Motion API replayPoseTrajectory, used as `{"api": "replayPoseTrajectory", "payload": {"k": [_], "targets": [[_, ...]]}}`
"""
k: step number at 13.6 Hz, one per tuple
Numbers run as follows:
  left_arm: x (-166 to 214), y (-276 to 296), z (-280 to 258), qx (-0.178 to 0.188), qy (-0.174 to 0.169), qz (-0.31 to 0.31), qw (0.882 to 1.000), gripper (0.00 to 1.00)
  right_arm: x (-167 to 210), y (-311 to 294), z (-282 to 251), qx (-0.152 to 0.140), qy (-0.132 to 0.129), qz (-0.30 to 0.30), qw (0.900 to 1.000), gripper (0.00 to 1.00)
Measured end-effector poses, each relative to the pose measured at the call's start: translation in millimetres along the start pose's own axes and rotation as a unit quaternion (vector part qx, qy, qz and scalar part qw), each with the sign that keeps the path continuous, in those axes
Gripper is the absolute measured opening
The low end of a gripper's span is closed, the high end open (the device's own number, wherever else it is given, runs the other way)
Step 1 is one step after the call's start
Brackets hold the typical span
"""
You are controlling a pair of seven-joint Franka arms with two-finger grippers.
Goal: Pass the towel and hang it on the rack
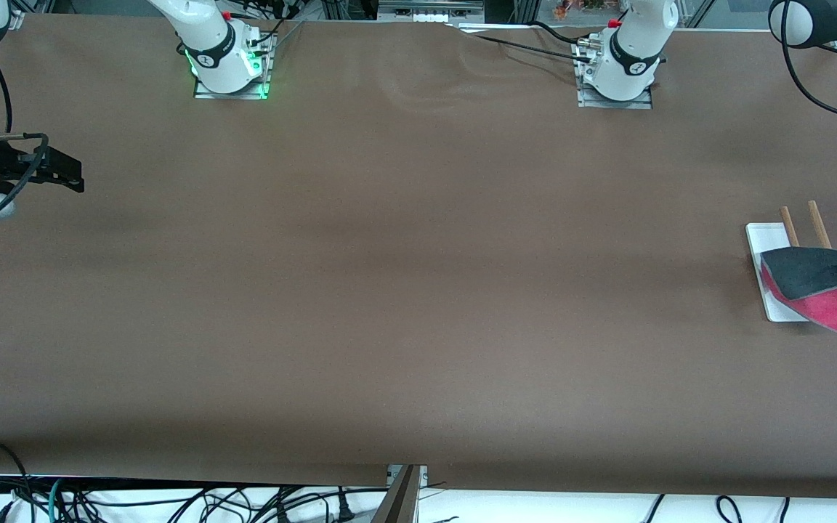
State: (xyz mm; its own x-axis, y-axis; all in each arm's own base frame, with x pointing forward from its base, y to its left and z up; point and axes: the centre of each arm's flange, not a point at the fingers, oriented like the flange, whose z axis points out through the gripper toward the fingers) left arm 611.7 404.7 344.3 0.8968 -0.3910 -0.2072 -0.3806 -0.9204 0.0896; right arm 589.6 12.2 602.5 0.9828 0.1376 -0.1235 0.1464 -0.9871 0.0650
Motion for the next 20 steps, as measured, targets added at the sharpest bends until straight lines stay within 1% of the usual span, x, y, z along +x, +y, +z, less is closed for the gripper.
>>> {"api": "replayPoseTrajectory", "payload": {"k": [1, 3, 5, 7, 8, 9, 10, 11, 12, 13, 16, 17, 18, 19, 20], "targets": [[1, -2, 6, 0.000, -0.002, 0.000, 1.000, 0.02, 0, 0, 0, 0.000, 0.000, 0.000, 1.000, 1.00], [1, -5, 12, 0.001, -0.002, -0.002, 1.000, 0.16, 0, 0, 0, 0.000, 0.000, 0.000, 1.000, 1.00], [-1, -6, 12, 0.001, -0.002, -0.003, 1.000, 0.38, 0, 0, 0, 0.000, 0.000, 0.000, 1.000, 1.00], [-2, -7, 12, 0.002, -0.001, -0.004, 1.000, 0.56, 0, 0, 0, 0.000, 0.000, 0.000, 1.000, 1.00], [-2, -7, 11, 0.003, 0.000, -0.004, 1.000, 0.67, 0, 0, 0, 0.000, 0.000, 0.000, 1.000, 1.00], [-1, -7, 8, 0.005, 0.001, -0.003, 1.000, 0.79, 0, 0, 0, 0.000, 0.000, 0.000, 1.000, 1.00], [1, -6, 3, 0.009, 0.005, -0.001, 1.000, 0.88, 0, 0, 0, 0.000, 0.000, 0.000, 1.000, 1.00], [4, -3, -7, 0.015, 0.010, 0.003, 1.000, 0.99, 0, 0, 0, 0.000, 0.000, 0.000, 1.000, 1.00], [8, 2, -21, 0.021, 0.020, 0.007, 1.000, 1.00, 0, 0, 0, 0.000, 0.000, 0.000, 1.000, 1.00], [12, 10, -41, 0.028, 0.037, 0.014, 0.999, 1.00, 0, -1, 0, 0.000, 0.000, 0.000, 1.000, 1.00], [39, 52, -103, 0.032, 0.106, 0.042, 0.993, 1.00, 0, -1, 0, 0.001, 0.001, -0.001, 1.000, 1.00], [50, 70, -121, 0.032, 0.122, 0.042, 0.991, 1.00, 1, -2, 0, 0.001, 0.001, -0.002, 1.000, 1.00], [61, 89, -136, 0.028, 0.130, 0.038, 0.990, 1.00, 1, -3, 0, 0.001, 0.002, -0.002, 1.000, 1.00], [73, 112, -148, 0.022, 0.130, 0.032, 0.991, 1.00, 1, -3, 0, 0.001, 0.002, -0.003, 1.000, 1.00], [85, 138, -163, 0.023, 0.126, 0.017, 0.992, 1.00, 1, -4, 0, 0.001, 0.002, -0.003, 1.000, 1.00]]}}
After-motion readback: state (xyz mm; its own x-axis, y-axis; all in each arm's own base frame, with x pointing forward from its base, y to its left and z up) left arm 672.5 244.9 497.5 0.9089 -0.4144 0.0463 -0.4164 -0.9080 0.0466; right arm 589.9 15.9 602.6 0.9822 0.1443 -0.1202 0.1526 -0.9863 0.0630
